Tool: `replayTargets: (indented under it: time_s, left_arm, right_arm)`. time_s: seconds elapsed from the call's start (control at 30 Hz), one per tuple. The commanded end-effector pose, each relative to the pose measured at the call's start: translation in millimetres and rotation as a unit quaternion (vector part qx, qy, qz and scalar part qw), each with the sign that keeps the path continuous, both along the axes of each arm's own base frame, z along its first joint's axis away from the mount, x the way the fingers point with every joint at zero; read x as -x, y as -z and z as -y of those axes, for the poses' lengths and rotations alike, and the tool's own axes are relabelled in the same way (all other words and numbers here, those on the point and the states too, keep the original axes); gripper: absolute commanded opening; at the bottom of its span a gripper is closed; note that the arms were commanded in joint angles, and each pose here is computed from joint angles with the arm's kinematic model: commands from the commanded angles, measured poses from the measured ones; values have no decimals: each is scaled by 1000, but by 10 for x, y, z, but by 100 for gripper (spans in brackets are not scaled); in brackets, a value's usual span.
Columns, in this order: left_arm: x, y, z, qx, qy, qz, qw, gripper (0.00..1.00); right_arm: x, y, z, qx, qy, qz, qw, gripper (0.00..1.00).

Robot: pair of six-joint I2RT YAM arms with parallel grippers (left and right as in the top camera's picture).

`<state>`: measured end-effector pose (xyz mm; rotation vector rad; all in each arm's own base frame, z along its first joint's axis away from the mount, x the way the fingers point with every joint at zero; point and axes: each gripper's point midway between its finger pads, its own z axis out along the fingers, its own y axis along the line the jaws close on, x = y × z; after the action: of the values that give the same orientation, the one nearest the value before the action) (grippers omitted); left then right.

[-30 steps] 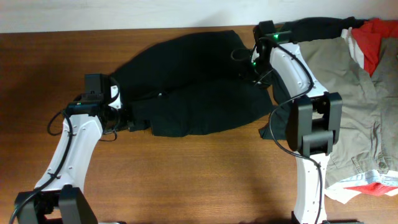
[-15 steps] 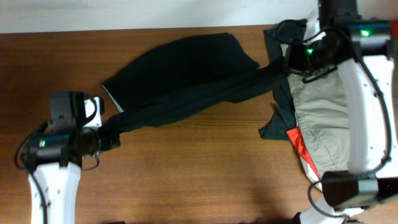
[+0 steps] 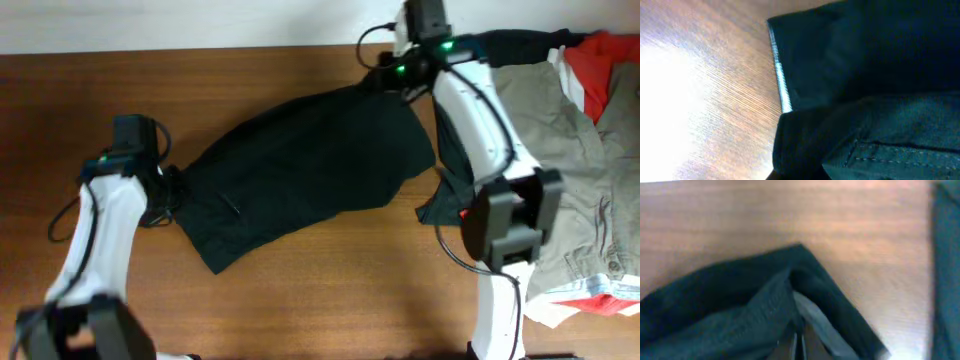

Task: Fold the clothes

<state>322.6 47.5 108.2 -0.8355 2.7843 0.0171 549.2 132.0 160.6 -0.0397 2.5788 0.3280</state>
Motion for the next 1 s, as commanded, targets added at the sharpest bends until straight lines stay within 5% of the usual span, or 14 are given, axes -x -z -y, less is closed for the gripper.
replayTargets:
  time_s: [0.0, 0.03, 0.07, 0.13, 0.2, 0.27, 0.33, 0.57, 0.6, 0.63, 0.7, 0.83, 0.97]
  left_arm:
    - [4, 471, -278, -28, -88, -63, 994, 0]
    - [-21, 547, -329, -26, -101, -65, 992, 4]
    - [-25, 576, -344, -25, -103, -66, 992, 42]
    - [-24, 576, -342, -25, -103, -67, 992, 50]
    - [16, 579, -335, -24, -103, -75, 992, 81]
    - [161, 586, -309, -22, -101, -105, 989, 98]
    - [242, 616, -205, 2, -66, -125, 990, 99]
    - [207, 1363, 175, 95, 26, -73, 992, 99]
    - [160, 1456, 304, 127, 57, -54, 989, 90]
    - [145, 1486, 368, 145, 69, -49, 986, 70]
    - [136, 1469, 361, 143, 77, -48, 986, 0]
    - [-19, 928, 214, 116, 93, -93, 985, 0]
    - [-331, -64, 101, 91, 121, -79, 985, 0]
  right_arm:
    - [-286, 368, -259, 11, -18, 28, 999, 4]
    - [-386, 309, -368, -1, -28, 56, 998, 11]
    - [-459, 219, -462, -15, -37, 80, 996, 34]
    - [-395, 252, -515, -13, -68, 72, 995, 68]
    - [-259, 374, -410, 11, -75, 37, 996, 79]
    - [15, 572, -200, 25, -64, -40, 997, 79]
    - [323, 719, -38, 36, -56, -115, 991, 78]
    - [820, 834, 112, 50, -53, -221, 972, 77]
    - [866, 839, 121, 52, -53, -231, 970, 75]
    - [901, 841, 127, 52, -53, -238, 968, 73]
    - [969, 840, 115, 47, -56, -251, 965, 70]
    - [1141, 698, -376, -65, -156, -258, 951, 17]
    - [1445, 746, -935, -45, -243, -263, 933, 16]
